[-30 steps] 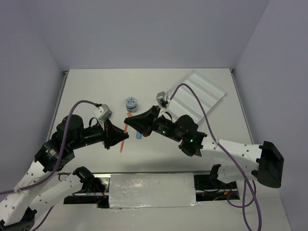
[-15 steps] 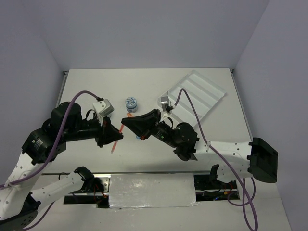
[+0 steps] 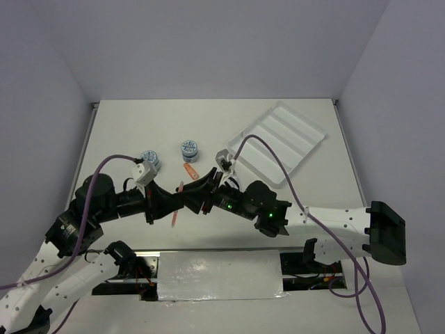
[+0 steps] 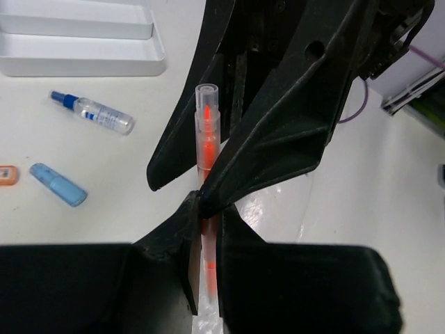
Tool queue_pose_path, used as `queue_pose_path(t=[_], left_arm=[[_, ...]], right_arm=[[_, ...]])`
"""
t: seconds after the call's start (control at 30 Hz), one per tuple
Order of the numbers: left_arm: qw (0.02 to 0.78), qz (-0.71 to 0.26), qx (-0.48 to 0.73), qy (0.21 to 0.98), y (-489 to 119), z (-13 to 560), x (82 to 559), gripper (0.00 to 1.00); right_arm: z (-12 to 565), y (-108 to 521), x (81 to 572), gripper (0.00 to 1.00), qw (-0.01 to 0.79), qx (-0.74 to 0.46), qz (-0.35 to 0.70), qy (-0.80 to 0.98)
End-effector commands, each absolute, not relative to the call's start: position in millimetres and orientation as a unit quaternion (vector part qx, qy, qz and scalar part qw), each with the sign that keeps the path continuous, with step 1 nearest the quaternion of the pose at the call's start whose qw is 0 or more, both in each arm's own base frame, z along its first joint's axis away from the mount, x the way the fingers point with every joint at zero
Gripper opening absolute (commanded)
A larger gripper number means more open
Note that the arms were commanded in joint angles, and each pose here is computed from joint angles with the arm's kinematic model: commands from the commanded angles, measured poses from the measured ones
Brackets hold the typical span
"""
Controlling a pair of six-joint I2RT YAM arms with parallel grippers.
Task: Sort the stationery into containers
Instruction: Close the pen cap on the pen, then place the pen in the storage box.
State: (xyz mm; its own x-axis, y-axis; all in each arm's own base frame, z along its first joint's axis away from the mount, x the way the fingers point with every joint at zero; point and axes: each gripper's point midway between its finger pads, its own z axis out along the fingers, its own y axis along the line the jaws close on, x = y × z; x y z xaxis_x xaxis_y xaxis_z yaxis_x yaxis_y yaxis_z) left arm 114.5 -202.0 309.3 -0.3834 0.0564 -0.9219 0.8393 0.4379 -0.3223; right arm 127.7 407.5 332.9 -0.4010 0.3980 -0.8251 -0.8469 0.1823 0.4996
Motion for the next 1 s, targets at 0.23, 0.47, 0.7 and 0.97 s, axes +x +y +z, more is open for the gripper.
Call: queue_pose_path(t=[0.23, 0.47, 0.7, 0.97], left_arm=[[0.553, -0.53, 0.313, 0.562, -210, 390, 89, 0.0], [0.577, -0.469, 0.227, 0.629, -193, 375, 124, 0.99], [0.513, -0.25, 0.065, 0.819, -135, 271, 182, 0.99], [0.514, -0.245, 0.042, 0.821, -132, 258, 184, 0.99]], right_arm=[[299, 420, 131, 0.09, 0.488, -0.24, 0.546, 0.638], [293, 412, 160, 0.0, 0.503, -0.232, 0.506, 0.662], [254, 323, 269, 0.0, 0.534, -0.191, 0.375, 0.733], [186, 194, 389, 0.0, 0.505, -0.189, 0.016, 0.842]])
